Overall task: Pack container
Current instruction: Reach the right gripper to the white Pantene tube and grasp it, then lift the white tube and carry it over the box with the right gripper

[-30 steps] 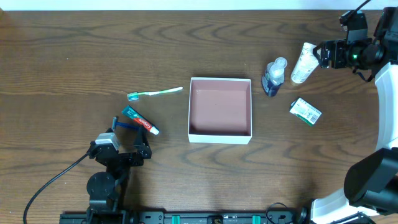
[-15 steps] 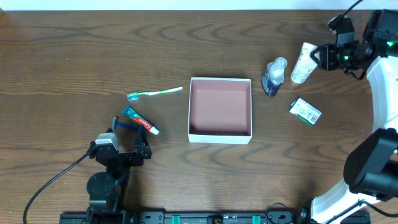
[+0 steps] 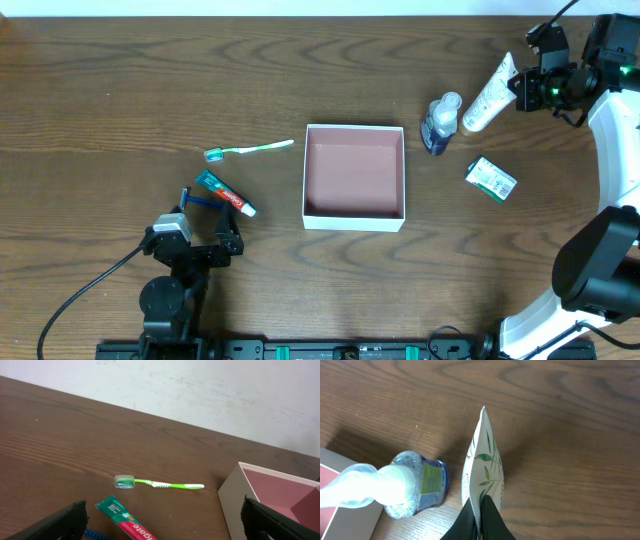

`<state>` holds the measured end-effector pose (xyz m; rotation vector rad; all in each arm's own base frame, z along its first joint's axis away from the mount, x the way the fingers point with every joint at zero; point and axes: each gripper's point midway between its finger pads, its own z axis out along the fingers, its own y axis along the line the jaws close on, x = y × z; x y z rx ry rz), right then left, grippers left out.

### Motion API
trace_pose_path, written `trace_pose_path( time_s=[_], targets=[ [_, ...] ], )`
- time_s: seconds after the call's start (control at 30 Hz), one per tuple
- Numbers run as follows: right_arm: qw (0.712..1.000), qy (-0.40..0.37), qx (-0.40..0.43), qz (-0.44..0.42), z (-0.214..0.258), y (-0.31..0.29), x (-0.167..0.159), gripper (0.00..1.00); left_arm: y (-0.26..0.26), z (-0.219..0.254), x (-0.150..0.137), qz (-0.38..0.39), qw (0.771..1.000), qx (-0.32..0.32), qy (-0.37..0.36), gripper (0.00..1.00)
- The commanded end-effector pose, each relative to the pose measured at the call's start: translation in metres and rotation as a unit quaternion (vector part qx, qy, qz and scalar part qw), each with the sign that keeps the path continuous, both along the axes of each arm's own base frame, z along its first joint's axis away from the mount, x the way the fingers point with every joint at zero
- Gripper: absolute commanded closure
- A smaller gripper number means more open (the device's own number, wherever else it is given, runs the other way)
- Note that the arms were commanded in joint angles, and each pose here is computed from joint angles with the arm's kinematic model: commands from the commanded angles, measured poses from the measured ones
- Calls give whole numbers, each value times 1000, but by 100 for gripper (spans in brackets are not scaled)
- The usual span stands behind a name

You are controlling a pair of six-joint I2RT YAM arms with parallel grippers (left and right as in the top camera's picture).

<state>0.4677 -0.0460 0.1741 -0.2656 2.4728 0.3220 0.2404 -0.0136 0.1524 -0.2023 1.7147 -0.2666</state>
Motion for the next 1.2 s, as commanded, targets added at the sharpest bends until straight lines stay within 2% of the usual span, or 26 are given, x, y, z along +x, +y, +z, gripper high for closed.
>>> trace_pose_path(
  time_s=[0.0, 0.23, 0.47, 0.63, 0.9, 1.03, 1.17],
  targets=[
    [1000, 7, -3, -17, -1, -1, 0, 99, -1, -16, 0, -4, 1000, 8, 17, 2],
    [998, -27, -14, -54, 37, -8, -1, 99, -1, -16, 0, -4, 1000, 8, 17, 2],
    [990, -97, -2, -99, 113, -4, -25, 99, -1, -16, 0, -4, 1000, 8, 17, 2],
    [982, -147, 9, -116, 170, 6, -63, 99, -1, -16, 0, -4, 1000, 8, 17, 2],
    [969, -228, 27, -97, 241, 40, -135, 99, -1, -16, 0, -4, 1000, 8, 17, 2],
    [964, -253, 57, -58, 263, 72, -164, 99, -1, -16, 0, -4, 1000, 8, 17, 2],
    [965, -247, 91, -14, 267, 106, -180, 99, -1, -16, 0, -4, 1000, 8, 17, 2]
  ],
)
